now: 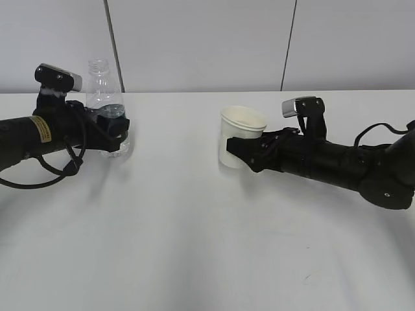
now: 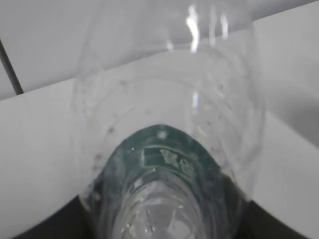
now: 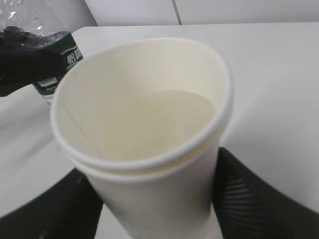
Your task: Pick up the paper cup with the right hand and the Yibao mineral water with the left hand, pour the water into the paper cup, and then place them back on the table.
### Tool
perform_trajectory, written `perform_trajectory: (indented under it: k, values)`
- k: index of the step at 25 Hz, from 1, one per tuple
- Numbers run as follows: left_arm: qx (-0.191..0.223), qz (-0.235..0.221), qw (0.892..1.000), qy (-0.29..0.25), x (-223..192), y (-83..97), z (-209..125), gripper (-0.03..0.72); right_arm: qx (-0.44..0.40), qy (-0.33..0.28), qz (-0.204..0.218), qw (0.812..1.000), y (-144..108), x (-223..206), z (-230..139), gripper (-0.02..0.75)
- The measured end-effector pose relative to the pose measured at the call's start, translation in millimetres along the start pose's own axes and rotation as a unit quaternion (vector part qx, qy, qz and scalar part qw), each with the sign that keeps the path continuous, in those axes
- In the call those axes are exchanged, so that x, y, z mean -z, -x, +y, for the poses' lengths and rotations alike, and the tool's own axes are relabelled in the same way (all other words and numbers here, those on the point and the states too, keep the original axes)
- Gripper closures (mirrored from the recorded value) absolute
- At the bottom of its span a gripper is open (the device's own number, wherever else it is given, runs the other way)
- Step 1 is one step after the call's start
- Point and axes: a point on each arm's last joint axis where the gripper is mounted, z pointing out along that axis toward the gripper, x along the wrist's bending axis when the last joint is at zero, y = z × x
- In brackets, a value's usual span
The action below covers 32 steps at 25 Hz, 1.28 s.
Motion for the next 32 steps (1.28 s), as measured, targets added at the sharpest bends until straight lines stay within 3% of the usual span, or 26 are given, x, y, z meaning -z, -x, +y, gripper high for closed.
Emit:
perform_trajectory:
  k: [17, 32]
  values:
    - [0.016, -0.003, 1.0, 0.005, -6.1, -0.2, -11.7, 0.351, 0.033, -0.007, -0.046, 0.998, 34.9, 21.5, 1.9, 0.242]
    - [-0.003, -0.001, 1.0, 0.006, -6.1, -0.6, -11.5, 0.351, 0.071, 0.004, -0.139, 0.988, 56.9, 29.4, 6.0, 0.242]
